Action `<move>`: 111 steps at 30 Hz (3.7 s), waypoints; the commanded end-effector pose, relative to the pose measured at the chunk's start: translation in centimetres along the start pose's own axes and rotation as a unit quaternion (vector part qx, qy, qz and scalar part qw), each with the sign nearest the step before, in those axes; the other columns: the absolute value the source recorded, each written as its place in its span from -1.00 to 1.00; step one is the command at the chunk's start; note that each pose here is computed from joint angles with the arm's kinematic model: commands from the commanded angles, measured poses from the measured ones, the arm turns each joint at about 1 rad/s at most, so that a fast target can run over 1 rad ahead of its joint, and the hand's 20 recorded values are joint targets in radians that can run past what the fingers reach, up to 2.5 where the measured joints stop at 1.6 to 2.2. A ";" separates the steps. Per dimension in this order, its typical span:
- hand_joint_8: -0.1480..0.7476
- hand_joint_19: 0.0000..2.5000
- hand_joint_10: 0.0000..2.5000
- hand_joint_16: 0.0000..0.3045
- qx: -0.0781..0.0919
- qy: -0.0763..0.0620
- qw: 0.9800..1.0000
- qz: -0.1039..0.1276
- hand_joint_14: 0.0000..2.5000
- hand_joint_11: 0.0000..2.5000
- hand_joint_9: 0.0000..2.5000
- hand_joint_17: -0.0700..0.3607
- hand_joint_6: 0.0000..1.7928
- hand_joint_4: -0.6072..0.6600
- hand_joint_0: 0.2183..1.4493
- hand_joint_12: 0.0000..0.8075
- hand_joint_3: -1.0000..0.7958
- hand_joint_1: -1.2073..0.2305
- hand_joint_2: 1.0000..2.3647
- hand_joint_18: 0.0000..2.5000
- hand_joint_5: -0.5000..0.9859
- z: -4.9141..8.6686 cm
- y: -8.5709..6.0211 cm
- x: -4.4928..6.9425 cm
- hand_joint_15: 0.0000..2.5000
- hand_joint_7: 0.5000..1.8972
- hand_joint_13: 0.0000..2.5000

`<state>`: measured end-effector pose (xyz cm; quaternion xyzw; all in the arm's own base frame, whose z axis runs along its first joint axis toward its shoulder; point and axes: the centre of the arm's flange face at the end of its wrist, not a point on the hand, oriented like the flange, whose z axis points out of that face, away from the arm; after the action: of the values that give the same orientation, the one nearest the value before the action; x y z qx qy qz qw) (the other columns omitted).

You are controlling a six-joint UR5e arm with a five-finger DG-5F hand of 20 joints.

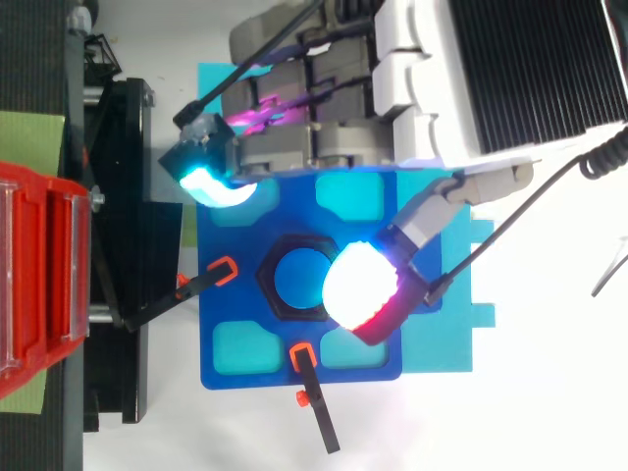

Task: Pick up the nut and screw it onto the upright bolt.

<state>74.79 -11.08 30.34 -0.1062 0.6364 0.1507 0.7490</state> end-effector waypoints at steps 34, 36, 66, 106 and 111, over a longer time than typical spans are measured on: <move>-0.25 -0.91 -1.00 -0.82 0.011 0.049 0.999 0.021 -1.00 -1.00 -0.38 -0.39 -0.44 0.24 -0.55 -0.51 -0.44 0.43 -1.00 -0.72 -0.41 -0.1 2.9 2.7 -1.00 -0.58 -0.46; -0.25 -0.90 -1.00 -0.82 0.011 0.052 0.998 0.022 -1.00 -1.00 -0.38 -0.39 -0.44 0.26 -0.55 -0.51 -0.44 0.43 -1.00 -0.72 -0.40 -0.1 2.9 2.7 -1.00 -0.50 -0.46; -0.17 -0.79 -1.00 -0.86 0.026 0.059 0.998 0.023 -1.00 -1.00 -0.16 -0.45 -0.44 0.06 -0.49 -0.63 -0.44 0.36 -1.00 -0.46 -0.25 -1.7 0.6 2.5 -1.00 0.59 -0.27; -0.27 -0.85 -1.00 -0.83 0.001 0.016 1.000 0.009 -1.00 -1.00 -0.27 -0.41 -0.44 0.25 -0.54 -0.58 -0.44 0.38 -1.00 -0.59 -0.43 0.2 2.2 1.9 -1.00 -0.71 -0.39; -0.27 -0.86 -1.00 -0.83 0.007 0.021 1.000 0.013 -1.00 -1.00 -0.30 -0.41 -0.44 0.25 -0.54 -0.57 -0.44 0.39 -1.00 -0.62 -0.43 0.5 2.8 2.1 -1.00 -0.71 -0.40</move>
<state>74.54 -8.50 28.46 -0.0977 0.6522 0.1542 0.7358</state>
